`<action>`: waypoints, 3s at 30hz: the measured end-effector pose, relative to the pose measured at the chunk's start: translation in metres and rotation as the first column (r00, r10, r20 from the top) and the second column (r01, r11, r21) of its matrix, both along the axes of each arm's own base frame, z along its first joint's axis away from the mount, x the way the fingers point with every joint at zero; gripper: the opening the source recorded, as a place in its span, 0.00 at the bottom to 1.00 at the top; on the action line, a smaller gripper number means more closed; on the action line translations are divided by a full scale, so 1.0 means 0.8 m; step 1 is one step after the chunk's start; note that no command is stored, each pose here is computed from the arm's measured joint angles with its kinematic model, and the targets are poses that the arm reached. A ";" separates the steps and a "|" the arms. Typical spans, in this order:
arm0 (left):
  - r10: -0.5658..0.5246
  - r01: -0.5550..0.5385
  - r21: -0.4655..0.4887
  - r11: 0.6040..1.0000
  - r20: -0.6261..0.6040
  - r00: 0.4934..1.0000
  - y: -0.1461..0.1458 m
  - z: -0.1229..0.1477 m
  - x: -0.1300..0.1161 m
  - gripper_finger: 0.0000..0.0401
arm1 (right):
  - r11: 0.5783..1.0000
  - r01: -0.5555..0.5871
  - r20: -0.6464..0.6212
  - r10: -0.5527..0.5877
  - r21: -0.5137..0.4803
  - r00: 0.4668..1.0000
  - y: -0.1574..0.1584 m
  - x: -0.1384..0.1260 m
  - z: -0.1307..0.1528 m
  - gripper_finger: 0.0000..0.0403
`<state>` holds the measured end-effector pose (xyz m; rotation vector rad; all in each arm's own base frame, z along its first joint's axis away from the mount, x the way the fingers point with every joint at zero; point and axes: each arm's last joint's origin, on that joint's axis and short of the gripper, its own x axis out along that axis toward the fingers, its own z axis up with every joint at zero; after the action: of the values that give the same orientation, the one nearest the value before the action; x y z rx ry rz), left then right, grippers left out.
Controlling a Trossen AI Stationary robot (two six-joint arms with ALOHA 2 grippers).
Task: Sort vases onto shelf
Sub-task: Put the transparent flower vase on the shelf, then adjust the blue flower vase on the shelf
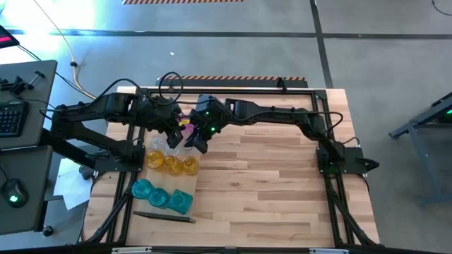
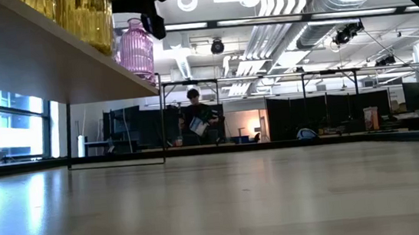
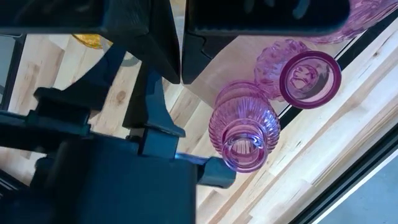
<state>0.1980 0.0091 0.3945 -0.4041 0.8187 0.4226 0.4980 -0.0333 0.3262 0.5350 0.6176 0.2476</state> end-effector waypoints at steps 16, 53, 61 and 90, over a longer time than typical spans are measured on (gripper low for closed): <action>-0.005 0.005 0.004 1.000 -0.001 1.000 0.000 0.000 0.000 0.02 | 0.999 -0.002 0.016 0.002 0.040 1.000 -0.011 0.003 -0.002 0.18; -0.106 0.034 0.211 0.977 0.340 0.935 -0.004 0.068 -0.082 0.02 | 0.904 0.232 0.227 -0.157 -0.358 0.961 -0.015 -0.100 0.156 0.28; -0.146 0.033 0.236 0.971 0.481 0.864 -0.005 0.084 -0.172 0.02 | 0.721 0.417 0.149 -0.408 -0.553 0.901 -0.019 -0.204 0.208 0.28; -0.236 0.207 0.126 0.970 0.673 0.701 -0.007 -0.048 -0.255 0.02 | 0.574 0.691 0.172 -0.701 -0.439 0.692 0.026 -0.466 0.278 0.28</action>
<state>-0.0061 0.0034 0.3563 -0.3787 0.1189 0.0369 0.1248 -0.0123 0.5482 0.2637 0.4168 -0.6712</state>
